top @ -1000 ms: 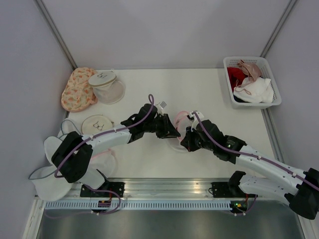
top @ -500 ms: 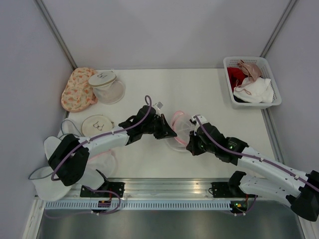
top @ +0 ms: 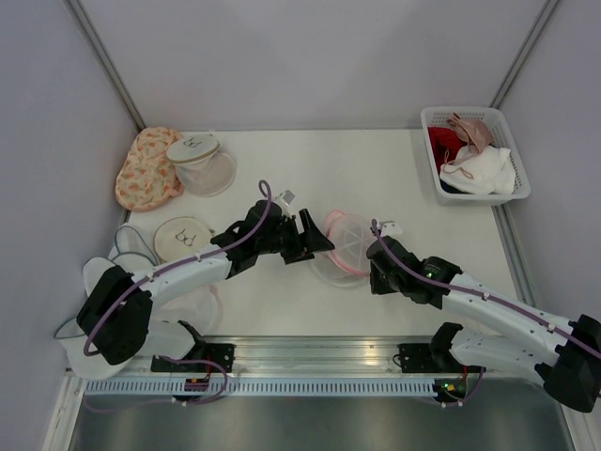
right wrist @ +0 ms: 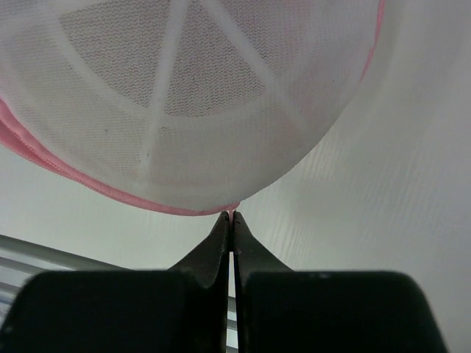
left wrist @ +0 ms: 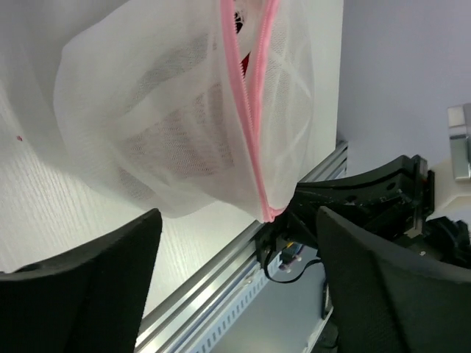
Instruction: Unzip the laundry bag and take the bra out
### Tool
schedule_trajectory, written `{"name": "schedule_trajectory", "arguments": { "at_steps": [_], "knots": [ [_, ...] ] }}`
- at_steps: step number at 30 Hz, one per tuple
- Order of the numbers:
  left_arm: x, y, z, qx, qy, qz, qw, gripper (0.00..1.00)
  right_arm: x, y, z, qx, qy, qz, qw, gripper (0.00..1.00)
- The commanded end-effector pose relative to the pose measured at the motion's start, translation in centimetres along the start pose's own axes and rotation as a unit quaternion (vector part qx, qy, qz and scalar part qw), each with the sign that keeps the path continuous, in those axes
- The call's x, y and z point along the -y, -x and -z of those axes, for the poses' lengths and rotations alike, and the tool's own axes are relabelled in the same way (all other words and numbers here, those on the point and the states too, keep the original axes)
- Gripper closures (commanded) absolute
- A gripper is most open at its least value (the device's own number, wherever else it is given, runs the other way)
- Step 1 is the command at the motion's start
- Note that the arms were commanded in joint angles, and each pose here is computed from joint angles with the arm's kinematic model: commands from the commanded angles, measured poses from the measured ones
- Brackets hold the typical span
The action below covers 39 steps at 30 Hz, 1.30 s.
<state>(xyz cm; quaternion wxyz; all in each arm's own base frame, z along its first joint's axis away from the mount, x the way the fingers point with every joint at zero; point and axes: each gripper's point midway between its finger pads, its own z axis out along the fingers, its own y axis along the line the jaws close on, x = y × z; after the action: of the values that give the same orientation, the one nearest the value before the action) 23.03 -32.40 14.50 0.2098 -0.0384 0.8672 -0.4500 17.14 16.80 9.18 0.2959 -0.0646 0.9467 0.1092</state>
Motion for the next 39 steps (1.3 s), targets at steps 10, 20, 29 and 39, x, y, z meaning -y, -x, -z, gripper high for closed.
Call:
{"name": "schedule_trajectory", "arguments": {
  "at_steps": [10, 20, 29, 39],
  "knots": [
    [2.1, 3.7, -0.2, 0.058, -0.013, -0.052, 0.997, 0.03, 1.4, 0.0, 0.5, 0.017, -0.028, -0.022, 0.999, 1.00],
    [1.6, 8.1, -3.4, 0.071, 0.072, -0.145, 0.984, 0.15, 1.2, -0.2, 0.6, 0.016, -0.017, -0.027, 0.999, 1.00],
    [-1.9, 7.2, -4.9, 0.031, 0.138, -0.178, 0.974, 0.37, 1.2, -0.2, 0.6, 0.020, -0.016, -0.030, 0.999, 0.99],
    [-1.0, 4.6, -5.0, -0.008, 0.109, -0.188, 0.976, 0.98, 2.7, 1.8, 1.8, 0.060, -0.063, -0.061, 0.994, 0.61]
  ]
}}
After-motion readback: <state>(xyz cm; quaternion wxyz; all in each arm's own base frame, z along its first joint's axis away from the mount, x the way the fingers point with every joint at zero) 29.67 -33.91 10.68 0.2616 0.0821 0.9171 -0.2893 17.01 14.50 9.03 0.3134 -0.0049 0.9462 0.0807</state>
